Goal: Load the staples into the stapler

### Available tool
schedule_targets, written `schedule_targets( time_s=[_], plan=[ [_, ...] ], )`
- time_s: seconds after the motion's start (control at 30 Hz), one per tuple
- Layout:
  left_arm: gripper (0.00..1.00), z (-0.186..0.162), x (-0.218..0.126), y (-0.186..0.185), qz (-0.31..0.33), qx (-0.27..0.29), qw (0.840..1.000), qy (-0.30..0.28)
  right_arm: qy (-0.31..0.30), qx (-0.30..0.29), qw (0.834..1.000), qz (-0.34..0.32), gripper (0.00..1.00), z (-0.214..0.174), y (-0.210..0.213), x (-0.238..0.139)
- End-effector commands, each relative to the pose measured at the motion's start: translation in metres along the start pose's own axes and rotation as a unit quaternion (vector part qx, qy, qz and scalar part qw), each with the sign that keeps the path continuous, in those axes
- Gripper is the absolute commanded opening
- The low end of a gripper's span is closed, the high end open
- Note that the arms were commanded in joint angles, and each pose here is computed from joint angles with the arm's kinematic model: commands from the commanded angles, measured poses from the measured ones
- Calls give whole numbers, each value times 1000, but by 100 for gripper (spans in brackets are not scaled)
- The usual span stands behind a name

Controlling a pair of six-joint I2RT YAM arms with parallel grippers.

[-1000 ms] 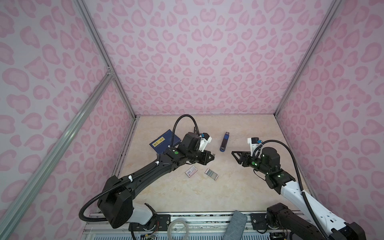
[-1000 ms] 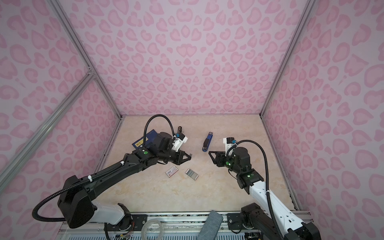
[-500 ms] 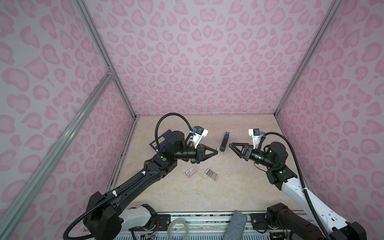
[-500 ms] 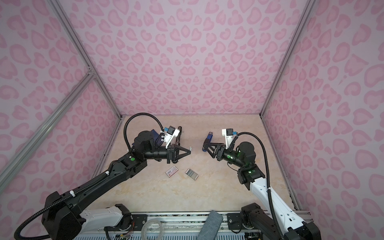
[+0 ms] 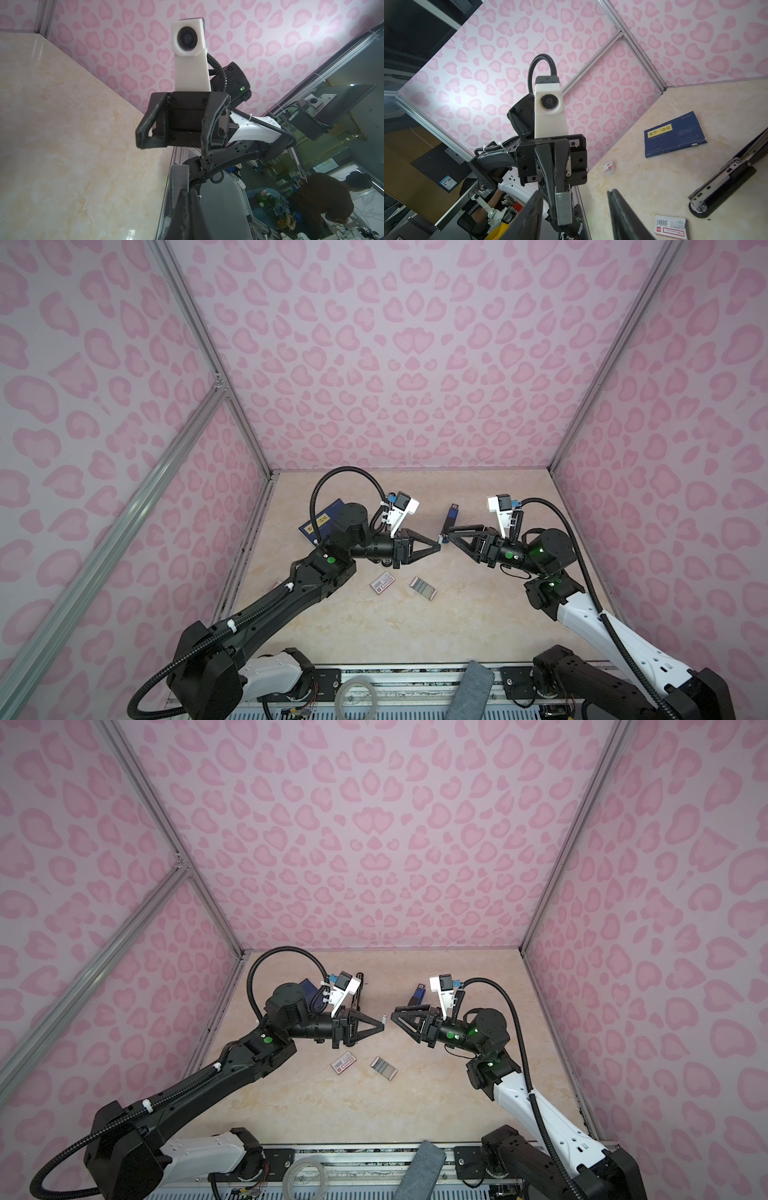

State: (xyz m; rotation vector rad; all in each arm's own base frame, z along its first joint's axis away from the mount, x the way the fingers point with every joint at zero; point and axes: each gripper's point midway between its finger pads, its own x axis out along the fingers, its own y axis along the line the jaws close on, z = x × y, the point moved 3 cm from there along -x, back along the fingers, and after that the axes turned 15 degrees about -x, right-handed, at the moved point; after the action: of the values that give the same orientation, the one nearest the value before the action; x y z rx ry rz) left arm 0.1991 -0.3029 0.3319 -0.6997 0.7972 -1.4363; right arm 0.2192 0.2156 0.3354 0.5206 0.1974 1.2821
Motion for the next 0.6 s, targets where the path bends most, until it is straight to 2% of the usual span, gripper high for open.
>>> schedule_targets(
  time_s=[0.0, 0.17, 0.57],
  plan=[
    [3, 3, 1, -10, -21, 18, 1000, 0, -5, -17, 1000, 24, 53, 4, 10, 3],
    [3, 2, 2, -8, -20, 15, 1000, 2, -1, -17, 999, 38, 51, 2, 15, 8],
    [3, 1, 3, -6, -20, 12, 1000, 3, 6, -14, 998, 57, 38, -2, 19, 11]
  ],
)
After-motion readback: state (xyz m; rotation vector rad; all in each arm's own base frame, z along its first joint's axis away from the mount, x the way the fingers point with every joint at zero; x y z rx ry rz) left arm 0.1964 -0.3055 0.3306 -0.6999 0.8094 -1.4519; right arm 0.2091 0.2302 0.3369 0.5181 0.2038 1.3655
